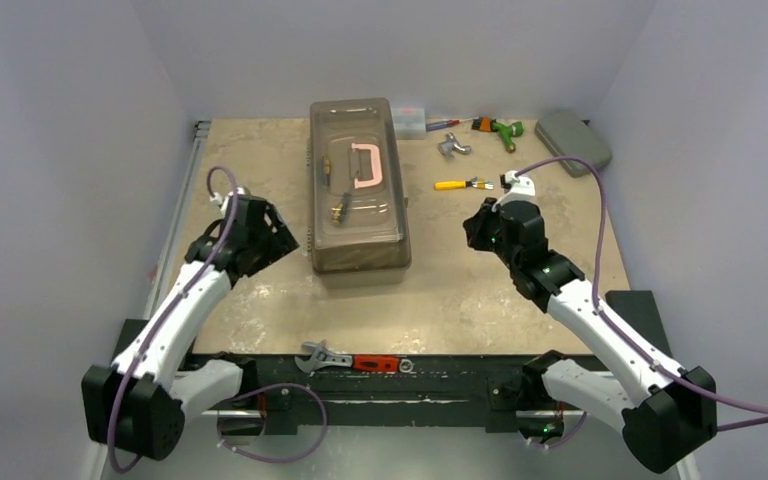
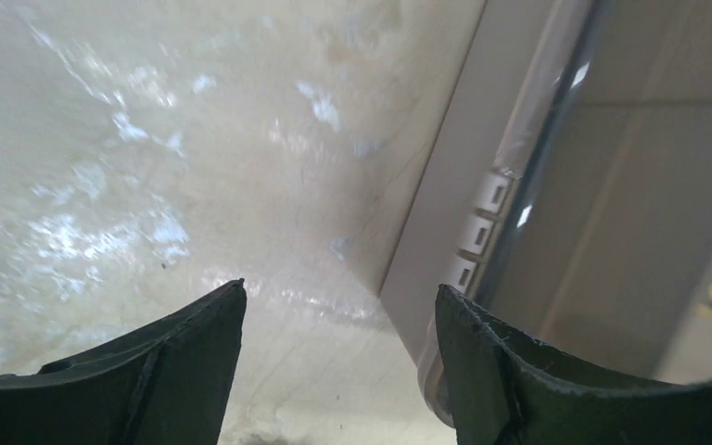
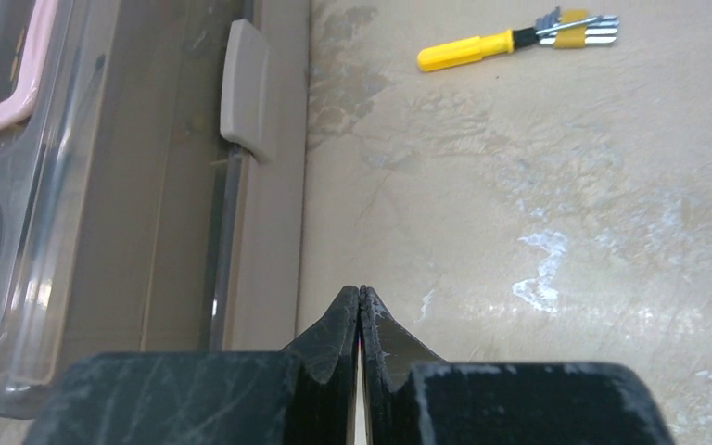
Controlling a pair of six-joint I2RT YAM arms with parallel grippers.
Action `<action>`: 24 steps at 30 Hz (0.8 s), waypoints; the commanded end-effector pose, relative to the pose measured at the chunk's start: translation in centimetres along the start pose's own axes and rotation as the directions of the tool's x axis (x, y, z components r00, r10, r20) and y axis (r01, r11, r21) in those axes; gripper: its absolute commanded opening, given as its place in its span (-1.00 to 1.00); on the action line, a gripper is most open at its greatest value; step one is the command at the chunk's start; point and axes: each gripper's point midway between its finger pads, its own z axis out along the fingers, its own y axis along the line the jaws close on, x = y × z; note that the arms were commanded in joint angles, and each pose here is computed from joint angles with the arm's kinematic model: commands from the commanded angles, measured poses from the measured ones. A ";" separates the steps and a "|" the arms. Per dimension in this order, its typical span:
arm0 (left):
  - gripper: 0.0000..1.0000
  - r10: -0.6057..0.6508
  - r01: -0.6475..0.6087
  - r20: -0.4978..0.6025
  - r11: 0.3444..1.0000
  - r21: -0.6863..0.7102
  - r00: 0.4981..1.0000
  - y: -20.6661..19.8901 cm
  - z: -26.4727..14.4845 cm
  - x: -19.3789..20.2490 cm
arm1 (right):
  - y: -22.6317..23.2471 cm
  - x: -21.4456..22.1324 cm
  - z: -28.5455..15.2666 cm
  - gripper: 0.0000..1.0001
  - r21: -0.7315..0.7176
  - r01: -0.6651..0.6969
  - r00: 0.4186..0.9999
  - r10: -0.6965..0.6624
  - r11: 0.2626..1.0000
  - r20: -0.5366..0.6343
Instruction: Pack the tool kit
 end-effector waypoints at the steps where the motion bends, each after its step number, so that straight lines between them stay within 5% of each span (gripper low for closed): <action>1: 0.44 -0.048 0.037 0.294 0.998 0.045 0.955 1.7 -3.7 -5.1 | -1.4 -3.6 -1.2 -0.92 0.072 -0.006 0.984 -0.007 0.997 0.180; 4: 0.45 -0.070 0.068 0.379 0.997 0.018 0.923 3.8 -3.7 -5.5 | -3.3 -4.0 -1.7 -0.84 0.139 -0.029 0.966 -0.008 0.990 0.260; 9: 0.67 0.005 0.021 0.537 0.999 -0.042 0.844 5.7 -2.6 -7.0 | -3.4 -2.6 -1.2 0.01 0.096 0.190 0.940 -0.209 0.977 0.269; 12: 0.86 0.041 -0.013 0.623 0.999 -0.050 0.781 6.2 -1.5 -7.4 | -4.8 -2.7 -1.4 0.37 0.164 0.186 0.933 -0.226 0.969 0.281; 14: 1.00 0.070 -0.039 0.672 0.997 -0.062 0.737 6.5 -0.9 -7.9 | -6.1 -2.6 -1.4 0.45 0.216 0.173 0.917 -0.237 0.961 0.321; 20: 1.00 0.128 -0.091 0.734 0.992 -0.091 0.667 5.5 -0.9 -10.1 | -10.8 -3.1 -1.5 0.95 0.237 0.070 0.833 -0.187 0.969 0.520; 24: 1.00 0.247 -0.131 0.732 0.968 -0.213 0.634 6.3 -0.5 -11.1 | -13.0 -3.1 -1.6 0.97 0.279 0.111 0.782 -0.257 0.954 0.567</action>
